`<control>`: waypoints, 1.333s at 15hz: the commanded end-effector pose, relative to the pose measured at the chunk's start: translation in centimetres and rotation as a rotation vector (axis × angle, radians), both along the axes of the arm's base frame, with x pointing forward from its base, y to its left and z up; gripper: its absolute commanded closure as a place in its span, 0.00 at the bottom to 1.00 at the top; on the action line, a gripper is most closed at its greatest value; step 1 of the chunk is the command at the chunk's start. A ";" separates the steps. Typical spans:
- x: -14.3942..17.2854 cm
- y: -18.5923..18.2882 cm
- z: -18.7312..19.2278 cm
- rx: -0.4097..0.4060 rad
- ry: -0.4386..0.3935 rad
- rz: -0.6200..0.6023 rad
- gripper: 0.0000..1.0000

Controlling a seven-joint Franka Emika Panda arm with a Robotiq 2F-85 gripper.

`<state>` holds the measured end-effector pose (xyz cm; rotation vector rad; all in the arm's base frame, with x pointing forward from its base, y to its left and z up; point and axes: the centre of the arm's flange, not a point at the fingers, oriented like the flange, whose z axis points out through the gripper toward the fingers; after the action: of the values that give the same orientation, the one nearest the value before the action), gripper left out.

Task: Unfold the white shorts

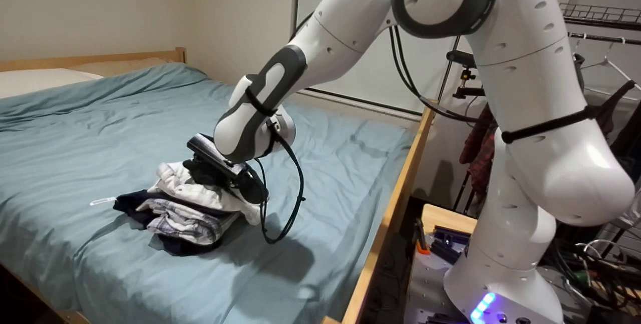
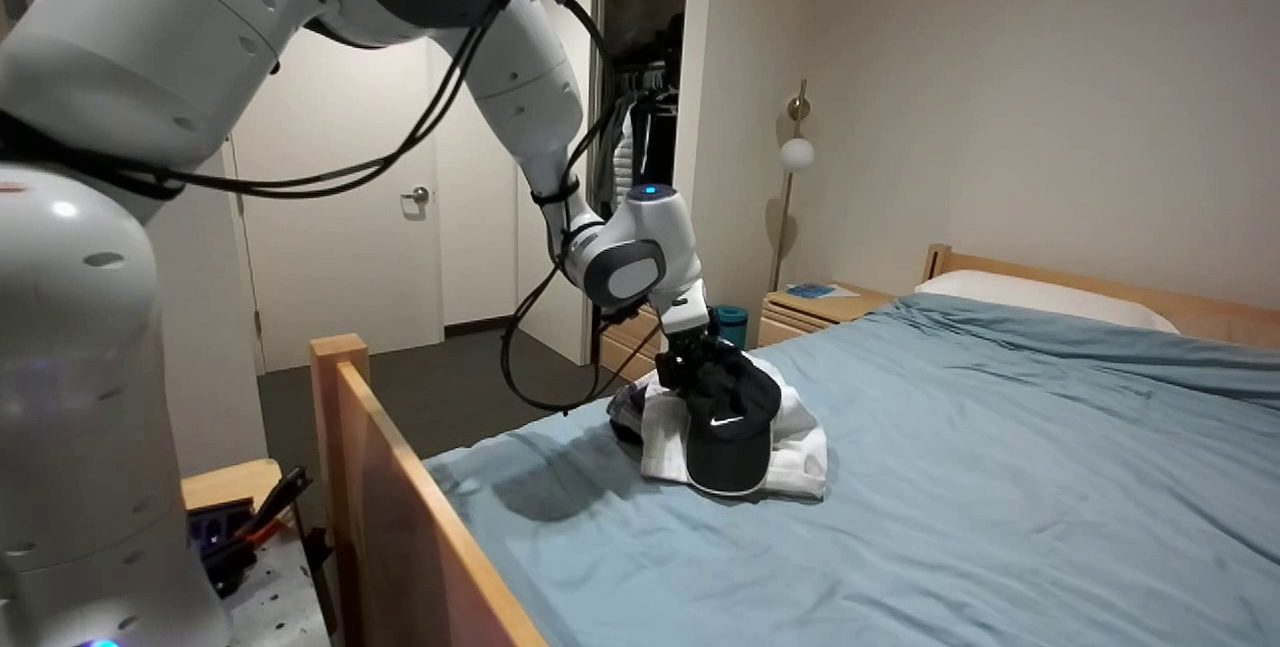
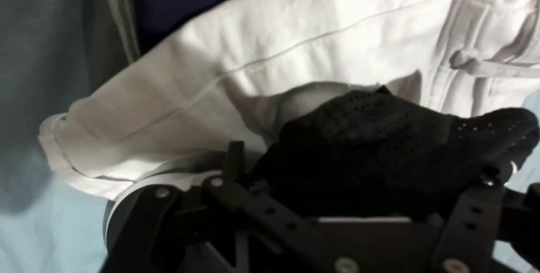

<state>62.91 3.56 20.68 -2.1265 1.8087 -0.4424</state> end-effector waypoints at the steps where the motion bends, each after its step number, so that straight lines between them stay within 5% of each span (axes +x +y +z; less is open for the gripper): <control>1: 0.5 -1.4 -0.4 -0.011 0.025 0.038 0.25; 12: -0.2 -1.7 -0.1 -0.018 0.035 0.079 0.93; 20: -4.8 -6.4 5.1 -0.011 0.098 0.060 0.91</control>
<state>61.50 0.01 22.40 -2.2149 1.7687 -0.3864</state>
